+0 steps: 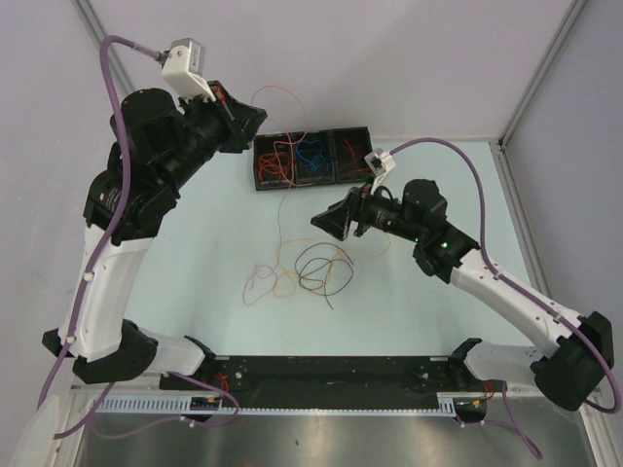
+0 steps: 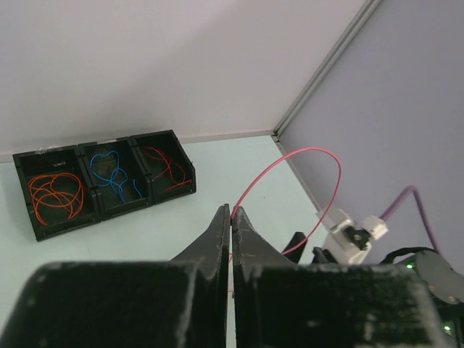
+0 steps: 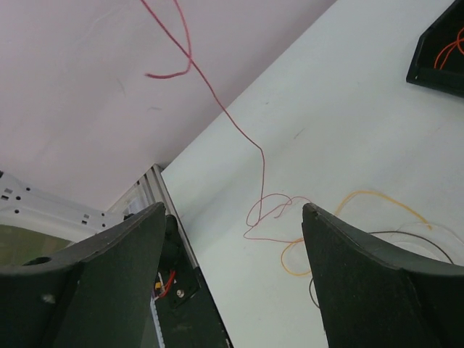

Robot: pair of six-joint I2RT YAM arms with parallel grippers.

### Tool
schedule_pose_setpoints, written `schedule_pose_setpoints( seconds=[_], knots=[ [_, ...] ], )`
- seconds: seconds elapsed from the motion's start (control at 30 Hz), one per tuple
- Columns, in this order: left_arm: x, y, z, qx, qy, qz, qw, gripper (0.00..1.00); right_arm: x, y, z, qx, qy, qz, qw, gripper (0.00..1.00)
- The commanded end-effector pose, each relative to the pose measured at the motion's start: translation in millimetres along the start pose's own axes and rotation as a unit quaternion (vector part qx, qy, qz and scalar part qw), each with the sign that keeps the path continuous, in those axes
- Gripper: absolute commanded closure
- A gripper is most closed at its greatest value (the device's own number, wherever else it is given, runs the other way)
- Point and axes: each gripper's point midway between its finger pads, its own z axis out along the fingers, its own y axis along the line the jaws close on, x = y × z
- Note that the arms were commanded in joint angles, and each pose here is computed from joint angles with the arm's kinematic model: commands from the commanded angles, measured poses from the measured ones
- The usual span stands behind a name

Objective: Untangle the cables

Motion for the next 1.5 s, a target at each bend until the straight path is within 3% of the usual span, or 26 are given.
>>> schedule_pose_setpoints(
  seconds=[0.0,0.73,0.8,1.03,1.07,1.17,1.27,1.47],
  knots=[
    [-16.2,-11.6,-12.1,0.025,-0.028,-0.006,0.999,1.00,-7.1,-0.8,22.3,-0.007,-0.030,-0.022,0.999,0.20],
    [-10.4,2.1,-13.0,0.003,-0.027,0.006,1.000,1.00,45.6,-27.4,122.8,-0.030,-0.045,0.010,0.998,0.34],
    [-9.5,4.3,-13.8,0.000,-0.026,0.007,1.000,1.00,45.6,-27.3,126.7,-0.032,-0.048,0.010,0.998,0.45],
    [-10.3,12.9,-15.4,-0.001,-0.025,0.001,1.000,1.00,44.9,-28.5,135.4,-0.035,-0.054,0.016,0.998,0.64],
    [-9.4,13.9,-15.2,-0.001,-0.023,-0.002,1.000,1.00,44.9,-27.1,135.5,-0.039,-0.055,0.018,0.998,0.74],
    [-6.6,20.1,-12.8,-0.009,-0.020,-0.002,1.000,1.00,42.8,-21.7,135.4,-0.051,-0.057,0.024,0.997,0.88],
    [-5.4,33.6,-14.9,-0.038,-0.019,0.001,0.999,1.00,35.7,-17.5,129.6,-0.049,-0.058,0.018,0.997,0.98],
    [11.1,75.2,-27.1,-0.115,-0.002,-0.005,0.993,1.00,-13.4,-14.3,92.3,-0.012,-0.090,-0.014,0.996,1.00]
  ],
)
